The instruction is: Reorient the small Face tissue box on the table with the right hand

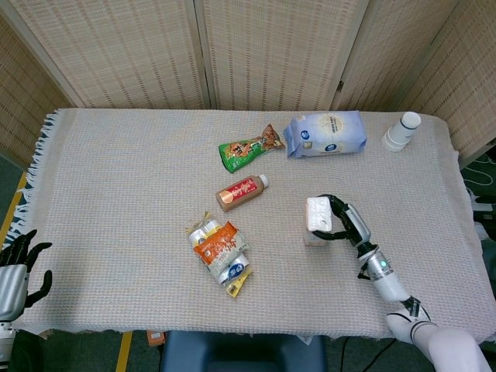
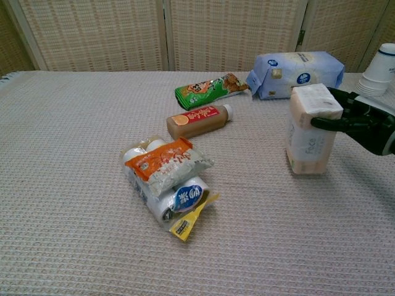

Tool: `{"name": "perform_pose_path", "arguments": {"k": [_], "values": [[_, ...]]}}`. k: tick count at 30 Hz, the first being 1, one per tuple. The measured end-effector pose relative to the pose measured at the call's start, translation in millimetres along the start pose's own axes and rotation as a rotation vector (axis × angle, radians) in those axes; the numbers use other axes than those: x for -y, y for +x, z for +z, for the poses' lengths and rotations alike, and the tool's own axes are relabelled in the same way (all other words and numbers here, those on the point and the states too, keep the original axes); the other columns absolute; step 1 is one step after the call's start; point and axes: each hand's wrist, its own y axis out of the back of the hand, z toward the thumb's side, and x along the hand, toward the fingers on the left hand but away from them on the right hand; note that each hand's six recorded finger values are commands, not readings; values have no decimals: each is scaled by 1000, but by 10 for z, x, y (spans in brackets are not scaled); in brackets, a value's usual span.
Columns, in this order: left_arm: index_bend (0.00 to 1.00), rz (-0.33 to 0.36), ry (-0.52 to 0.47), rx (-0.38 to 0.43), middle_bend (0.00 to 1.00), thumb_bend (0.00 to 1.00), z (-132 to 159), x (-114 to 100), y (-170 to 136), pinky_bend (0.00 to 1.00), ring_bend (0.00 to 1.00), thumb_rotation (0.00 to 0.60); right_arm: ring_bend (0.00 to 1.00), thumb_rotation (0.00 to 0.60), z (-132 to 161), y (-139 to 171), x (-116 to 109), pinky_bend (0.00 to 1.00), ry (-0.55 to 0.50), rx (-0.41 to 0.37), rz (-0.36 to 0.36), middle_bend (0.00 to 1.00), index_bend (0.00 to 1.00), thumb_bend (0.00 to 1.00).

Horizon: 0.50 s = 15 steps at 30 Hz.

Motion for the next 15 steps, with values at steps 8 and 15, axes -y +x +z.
{"name": "perform_pose_path", "arguments": {"k": [8, 15], "values": [[248, -2, 2, -1, 0, 486, -1, 5, 3, 119, 0, 600, 514, 600, -57, -8, -10, 466, 59, 32, 6, 429, 418, 86], [248, 0, 2, -4, 0, 486, -4, 4, 5, 119, 0, 600, 487, 600, -94, 5, -7, 430, 97, 53, 26, 429, 396, 91]]}}
